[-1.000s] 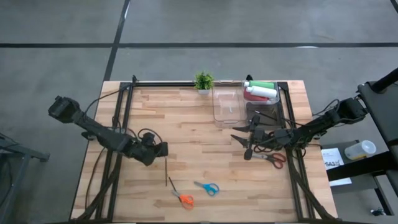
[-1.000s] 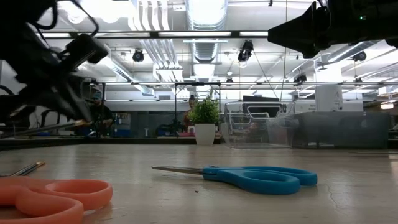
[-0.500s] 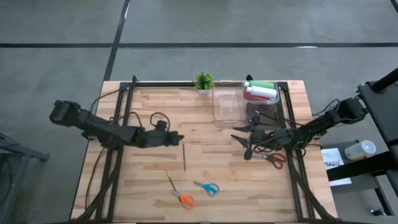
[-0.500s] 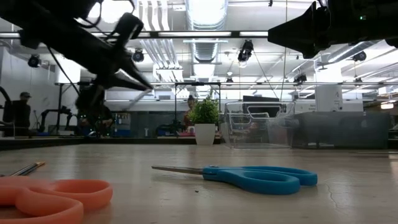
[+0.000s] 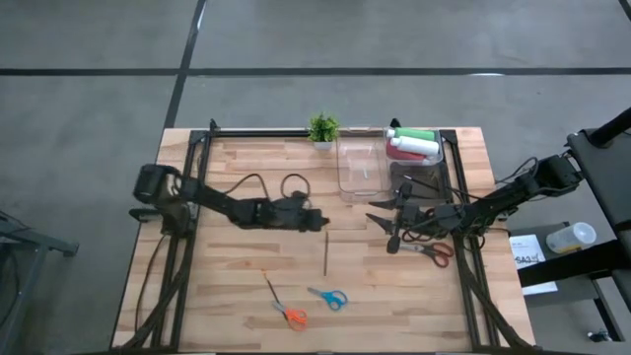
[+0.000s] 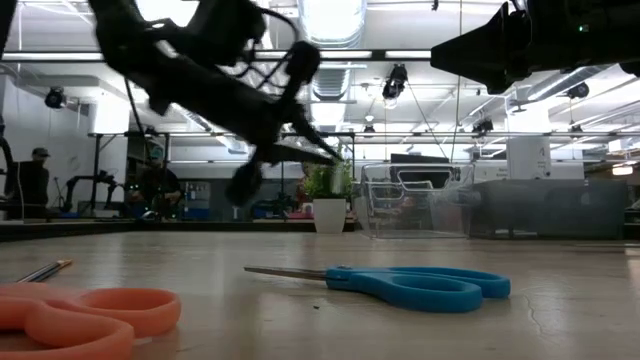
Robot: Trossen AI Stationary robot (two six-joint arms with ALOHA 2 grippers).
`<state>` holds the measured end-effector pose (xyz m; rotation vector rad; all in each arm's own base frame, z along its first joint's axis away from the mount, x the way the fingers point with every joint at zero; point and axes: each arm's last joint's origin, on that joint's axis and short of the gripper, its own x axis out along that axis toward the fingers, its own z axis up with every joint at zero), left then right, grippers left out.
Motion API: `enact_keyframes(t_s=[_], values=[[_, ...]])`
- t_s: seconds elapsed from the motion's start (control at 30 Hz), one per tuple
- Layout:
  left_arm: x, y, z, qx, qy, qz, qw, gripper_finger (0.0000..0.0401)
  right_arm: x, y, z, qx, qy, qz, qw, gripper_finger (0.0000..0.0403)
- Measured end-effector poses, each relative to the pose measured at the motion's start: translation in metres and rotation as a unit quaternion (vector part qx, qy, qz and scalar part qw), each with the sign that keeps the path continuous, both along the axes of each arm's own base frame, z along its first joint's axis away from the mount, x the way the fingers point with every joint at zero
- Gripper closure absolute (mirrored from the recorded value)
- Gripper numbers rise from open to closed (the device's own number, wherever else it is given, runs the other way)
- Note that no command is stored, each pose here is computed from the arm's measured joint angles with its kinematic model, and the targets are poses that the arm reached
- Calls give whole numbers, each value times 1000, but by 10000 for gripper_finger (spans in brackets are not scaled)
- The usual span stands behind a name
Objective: Pick & Place Paint Supplies
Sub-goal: Put the left gold paintbrush into the black bin
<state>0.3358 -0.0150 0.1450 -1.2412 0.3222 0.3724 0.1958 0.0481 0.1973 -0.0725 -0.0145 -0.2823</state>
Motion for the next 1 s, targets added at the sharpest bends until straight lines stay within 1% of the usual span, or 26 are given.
enact_keyframes(t_s=[0.17, 0.27, 0.37, 0.47, 0.53, 0.6, 0.73, 0.83, 0.93, 1.0], values=[[34, -1, 5, 25, -17, -62, 998, 376, 0, 0, 0, 0, 0, 0, 1000, 261], [46, 1, 6, 27, -23, -65, 997, 376, 0, 0, 0, 0, 0, 0, 1000, 261], [52, 4, 2, 9, -21, -52, 998, 376, 0, 0, 0, 0, 0, 0, 1000, 261], [56, 8, -2, -42, -14, -15, 999, 376, 0, 0, 0, 0, 0, 0, 1000, 261], [60, 9, -5, -64, -13, 14, 998, 376, 0, 0, 0, 0, 1, 0, 1000, 261], [63, 9, -12, -60, 1, 26, 998, 376, 0, 0, 0, 0, 1, 0, 1000, 261], [69, 11, -22, -45, 30, 23, 998, 376, 0, 0, -2, -4, 11, 0, 1000, 261], [70, 13, -29, -59, 66, 36, 995, 376, 0, 0, -2, -4, 11, 0, 1000, 261], [71, 14, -36, -87, 88, 56, 991, 376, 0, 0, -2, -4, 11, 0, 1000, 261], [72, 15, -38, -98, 86, 64, 989, 376, 0, 0, -2, -4, 11, 0, 1000, 261]])
